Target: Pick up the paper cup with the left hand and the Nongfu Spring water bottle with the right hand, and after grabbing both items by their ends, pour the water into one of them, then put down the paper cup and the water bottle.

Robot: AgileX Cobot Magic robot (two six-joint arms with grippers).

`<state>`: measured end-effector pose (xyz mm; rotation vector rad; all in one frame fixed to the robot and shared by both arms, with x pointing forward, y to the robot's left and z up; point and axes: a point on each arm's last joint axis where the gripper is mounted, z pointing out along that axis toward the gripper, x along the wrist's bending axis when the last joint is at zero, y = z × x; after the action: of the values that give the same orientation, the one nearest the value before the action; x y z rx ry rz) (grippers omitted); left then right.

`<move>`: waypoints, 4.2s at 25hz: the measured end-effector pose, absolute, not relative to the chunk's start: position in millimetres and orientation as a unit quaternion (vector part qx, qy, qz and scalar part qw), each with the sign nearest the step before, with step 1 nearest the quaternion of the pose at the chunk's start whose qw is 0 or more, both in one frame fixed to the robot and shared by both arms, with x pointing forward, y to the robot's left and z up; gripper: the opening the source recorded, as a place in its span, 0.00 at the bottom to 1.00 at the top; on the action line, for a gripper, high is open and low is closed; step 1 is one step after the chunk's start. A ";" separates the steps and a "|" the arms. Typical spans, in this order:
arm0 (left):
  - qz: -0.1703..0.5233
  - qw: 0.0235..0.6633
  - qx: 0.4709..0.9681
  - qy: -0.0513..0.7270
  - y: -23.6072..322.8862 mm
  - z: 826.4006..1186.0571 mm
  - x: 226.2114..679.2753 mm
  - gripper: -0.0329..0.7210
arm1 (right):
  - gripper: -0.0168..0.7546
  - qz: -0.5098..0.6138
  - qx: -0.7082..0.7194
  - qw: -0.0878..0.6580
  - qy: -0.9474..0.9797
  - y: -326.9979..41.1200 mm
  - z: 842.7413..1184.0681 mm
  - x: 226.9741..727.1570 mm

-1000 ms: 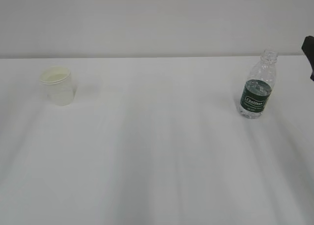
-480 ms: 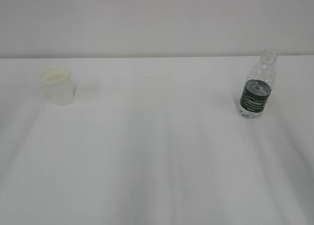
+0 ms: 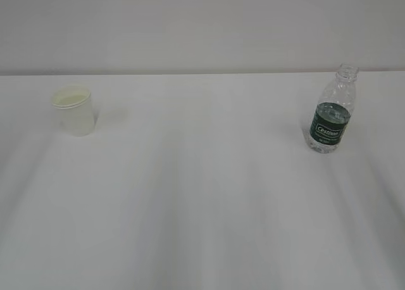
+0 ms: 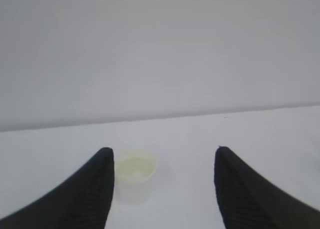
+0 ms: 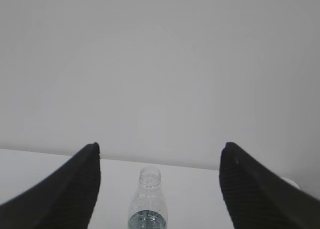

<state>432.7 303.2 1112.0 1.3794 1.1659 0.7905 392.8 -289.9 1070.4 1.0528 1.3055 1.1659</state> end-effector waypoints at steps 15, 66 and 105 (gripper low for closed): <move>0.275 0.548 0.564 0.554 314.8 1022.9 467.8 0.64 | 0.74 0.472 0.450 0.513 0.558 -290.5 1066.8 390.9; 0.318 0.602 0.434 0.590 313.5 974.3 388.9 0.42 | 0.71 0.465 0.457 0.506 0.565 -290.8 1064.3 390.8; 0.374 0.767 0.388 0.348 280.7 1074.2 337.7 0.34 | 0.70 0.461 0.459 0.505 0.567 -291.1 1064.4 388.2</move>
<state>337.7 280.7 1074.2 0.8432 0.7549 0.8109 388.2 -291.1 1064.4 1.1089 1.3682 1.1132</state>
